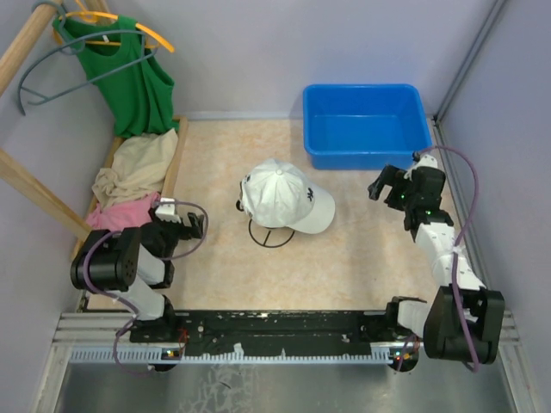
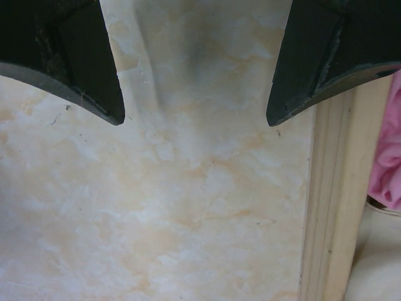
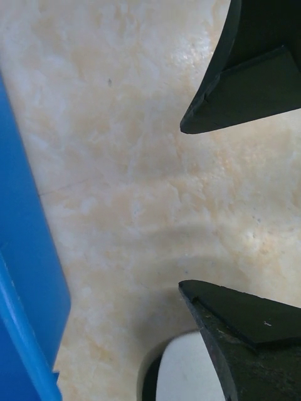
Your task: Stack the hats
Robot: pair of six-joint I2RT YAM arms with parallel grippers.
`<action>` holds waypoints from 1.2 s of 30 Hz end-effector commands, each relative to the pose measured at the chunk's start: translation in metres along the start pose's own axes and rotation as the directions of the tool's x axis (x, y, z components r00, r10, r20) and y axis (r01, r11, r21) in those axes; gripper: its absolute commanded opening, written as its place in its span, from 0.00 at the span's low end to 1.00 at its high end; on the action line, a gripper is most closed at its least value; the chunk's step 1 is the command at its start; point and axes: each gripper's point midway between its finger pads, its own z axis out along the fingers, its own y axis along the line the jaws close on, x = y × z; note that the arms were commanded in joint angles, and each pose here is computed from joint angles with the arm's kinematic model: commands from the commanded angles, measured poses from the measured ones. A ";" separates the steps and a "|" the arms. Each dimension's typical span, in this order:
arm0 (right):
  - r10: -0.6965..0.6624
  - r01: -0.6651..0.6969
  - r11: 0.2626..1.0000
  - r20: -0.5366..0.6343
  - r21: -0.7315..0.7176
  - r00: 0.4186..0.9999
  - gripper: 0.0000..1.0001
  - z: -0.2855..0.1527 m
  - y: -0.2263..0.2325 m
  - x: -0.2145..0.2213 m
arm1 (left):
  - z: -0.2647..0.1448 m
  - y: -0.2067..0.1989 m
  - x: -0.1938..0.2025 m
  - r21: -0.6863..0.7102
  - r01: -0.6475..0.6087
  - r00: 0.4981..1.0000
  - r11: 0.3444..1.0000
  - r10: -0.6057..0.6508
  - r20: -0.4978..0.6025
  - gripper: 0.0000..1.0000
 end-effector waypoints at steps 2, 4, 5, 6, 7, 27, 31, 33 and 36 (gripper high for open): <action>-0.192 0.188 0.981 0.147 0.042 0.970 0.99 0.028 -0.021 -0.007 | 0.009 0.000 -0.053 0.012 -0.081 0.979 0.997 0.077 0.191 1.00; -0.240 0.232 0.971 0.195 0.062 0.951 0.99 0.032 -0.029 -0.002 | 0.024 -0.008 -0.048 0.090 -0.108 0.985 0.990 0.094 0.146 0.99; -0.272 0.263 0.962 0.229 0.071 0.935 0.99 0.033 -0.032 -0.001 | 0.028 -0.009 -0.043 0.104 -0.106 0.989 0.989 0.095 0.109 1.00; -0.303 0.291 0.953 0.255 0.087 0.918 0.99 0.033 -0.036 0.001 | 0.027 -0.010 -0.040 0.108 -0.101 0.991 0.989 0.091 0.094 1.00; -0.317 0.300 0.948 0.288 0.101 0.904 0.99 0.032 -0.039 0.002 | 0.027 -0.006 -0.042 0.087 -0.097 0.991 0.991 0.088 0.101 1.00; -0.366 0.335 0.930 0.469 0.150 0.804 0.99 0.047 -0.037 0.015 | 0.026 0.002 -0.045 0.031 -0.072 0.990 0.997 0.068 0.123 1.00; -0.366 0.341 0.929 0.479 0.142 0.798 0.99 0.044 -0.035 0.016 | 0.026 0.002 -0.046 0.030 -0.073 0.990 0.997 0.069 0.124 1.00; -0.365 0.340 0.930 0.478 0.142 0.799 0.99 0.044 -0.035 0.016 | 0.025 0.002 -0.045 0.033 -0.073 0.990 0.997 0.069 0.125 1.00; -0.371 0.354 0.926 0.476 0.130 0.797 0.99 0.044 -0.033 0.017 | 0.025 0.001 -0.046 0.036 -0.076 0.989 0.996 0.070 0.126 1.00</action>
